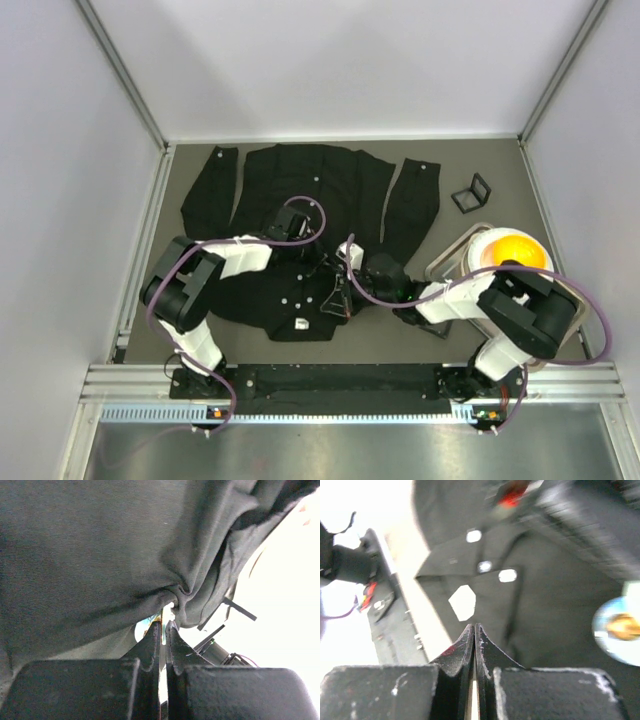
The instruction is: Remove the brooch from the garment
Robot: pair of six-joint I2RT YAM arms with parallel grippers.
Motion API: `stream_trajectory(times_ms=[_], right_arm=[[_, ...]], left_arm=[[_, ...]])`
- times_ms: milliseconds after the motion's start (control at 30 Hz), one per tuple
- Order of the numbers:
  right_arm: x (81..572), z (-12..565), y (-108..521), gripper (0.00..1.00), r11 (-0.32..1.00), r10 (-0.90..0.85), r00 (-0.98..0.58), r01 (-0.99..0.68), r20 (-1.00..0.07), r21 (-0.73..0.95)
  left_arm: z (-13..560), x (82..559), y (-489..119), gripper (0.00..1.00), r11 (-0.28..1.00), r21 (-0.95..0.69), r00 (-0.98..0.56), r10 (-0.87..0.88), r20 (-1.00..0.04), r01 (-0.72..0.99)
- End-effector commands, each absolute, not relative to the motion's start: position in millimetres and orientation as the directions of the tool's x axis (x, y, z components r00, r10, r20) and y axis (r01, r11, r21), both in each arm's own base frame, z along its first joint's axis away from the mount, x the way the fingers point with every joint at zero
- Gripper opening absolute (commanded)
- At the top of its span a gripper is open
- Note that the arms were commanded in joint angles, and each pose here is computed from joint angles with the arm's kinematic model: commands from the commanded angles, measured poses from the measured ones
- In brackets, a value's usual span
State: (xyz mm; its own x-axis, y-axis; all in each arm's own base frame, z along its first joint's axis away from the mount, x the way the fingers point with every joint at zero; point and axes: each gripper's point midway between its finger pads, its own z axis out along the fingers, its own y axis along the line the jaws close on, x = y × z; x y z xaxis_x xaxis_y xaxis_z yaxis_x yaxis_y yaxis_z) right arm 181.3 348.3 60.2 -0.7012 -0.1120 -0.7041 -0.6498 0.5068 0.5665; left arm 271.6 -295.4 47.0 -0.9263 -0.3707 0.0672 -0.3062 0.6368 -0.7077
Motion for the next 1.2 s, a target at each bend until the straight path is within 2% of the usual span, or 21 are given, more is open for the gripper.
stream_trajectory(times_ms=[0,67,100,133,167,200,267,300,333,367,467,533,667,800,867,933,1167], right_arm=[[156.5,95.5,368.2,0.00,0.295,-0.097,-0.716,-0.684,-0.691,0.667],[164.8,93.0,355.8,0.00,0.364,-0.071,-0.721,-0.662,-0.689,0.656],[181.6,89.4,345.9,0.00,0.463,-0.025,-0.702,-0.639,-0.712,0.614],[187.5,105.1,338.6,0.00,0.492,0.003,-0.671,-0.645,-0.742,0.585],[196.3,110.4,333.2,0.00,0.542,0.015,-0.665,-0.622,-0.747,0.565],[205.0,98.2,314.2,0.00,0.651,0.002,-0.684,-0.553,-0.730,0.519],[213.2,121.1,307.3,0.00,0.663,0.031,-0.665,-0.545,-0.746,0.513],[220.6,115.2,292.9,0.01,0.713,0.046,-0.692,-0.483,-0.721,0.509],[225.5,118.5,289.0,0.04,0.726,0.054,-0.692,-0.468,-0.720,0.504],[233.3,125.1,289.4,0.13,0.732,0.058,-0.687,-0.464,-0.725,0.499],[245.8,111.7,288.6,0.29,0.770,-0.010,-0.702,-0.460,-0.712,0.442],[247.9,103.6,292.8,0.31,0.760,-0.040,-0.732,-0.464,-0.680,0.455],[253.6,95.7,299.0,0.27,0.762,-0.061,-0.747,-0.463,-0.662,0.452],[251.0,80.0,304.0,0.27,0.753,-0.101,-0.762,-0.479,-0.640,0.452],[255.2,75.3,303.2,0.22,0.763,-0.103,-0.759,-0.475,-0.643,0.438],[255.7,68.8,305.3,0.13,0.763,-0.115,-0.763,-0.477,-0.636,0.435],[265.5,69.8,308.6,0.12,0.772,-0.104,-0.751,-0.474,-0.652,0.424]], left_arm=[[83.9,301.5,-306.3,0.00,0.567,-0.812,-0.917,-0.383,-0.113,-0.136],[81.6,297.6,-302.5,0.00,0.592,-0.795,-0.917,-0.377,-0.127,-0.133],[83.2,297.8,-299.4,0.00,0.611,-0.783,-0.914,-0.374,-0.159,-0.114],[79.4,293.9,-295.1,0.00,0.630,-0.767,-0.916,-0.369,-0.160,-0.120],[79.8,291.4,-293.9,0.00,0.638,-0.762,-0.917,-0.360,-0.170,-0.110],[81.7,289.1,-292.4,0.00,0.646,-0.758,-0.918,-0.349,-0.190,-0.089],[76.1,280.7,-288.7,0.00,0.665,-0.741,-0.925,-0.331,-0.185,-0.090],[77.1,279.2,-288.2,0.00,0.669,-0.740,-0.927,-0.317,-0.199,-0.070],[73.6,273.9,-286.1,0.00,0.683,-0.726,-0.933,-0.305,-0.189,-0.076],[70.7,268.7,-285.2,0.00,0.697,-0.713,-0.939,-0.291,-0.186,-0.075],[69.9,263.3,-284.6,0.00,0.708,-0.704,-0.942,-0.269,-0.202,-0.051],[69.1,261.7,-285.2,0.00,0.712,-0.701,-0.945,-0.258,-0.202,-0.045],[66.7,258.8,-285.8,0.00,0.729,-0.684,-0.948,-0.239,-0.211,-0.031],[67.0,258.1,-288.2,0.00,0.739,-0.673,-0.949,-0.223,-0.222,-0.016],[65.7,256.8,-289.2,0.00,0.747,-0.665,-0.949,-0.213,-0.232,-0.005],[64.7,256.0,-291.1,0.00,0.753,-0.658,-0.951,-0.201,-0.236,0.004],[66.8,256.0,-295.9,0.00,0.757,-0.653,-0.950,-0.184,-0.252,0.027]])
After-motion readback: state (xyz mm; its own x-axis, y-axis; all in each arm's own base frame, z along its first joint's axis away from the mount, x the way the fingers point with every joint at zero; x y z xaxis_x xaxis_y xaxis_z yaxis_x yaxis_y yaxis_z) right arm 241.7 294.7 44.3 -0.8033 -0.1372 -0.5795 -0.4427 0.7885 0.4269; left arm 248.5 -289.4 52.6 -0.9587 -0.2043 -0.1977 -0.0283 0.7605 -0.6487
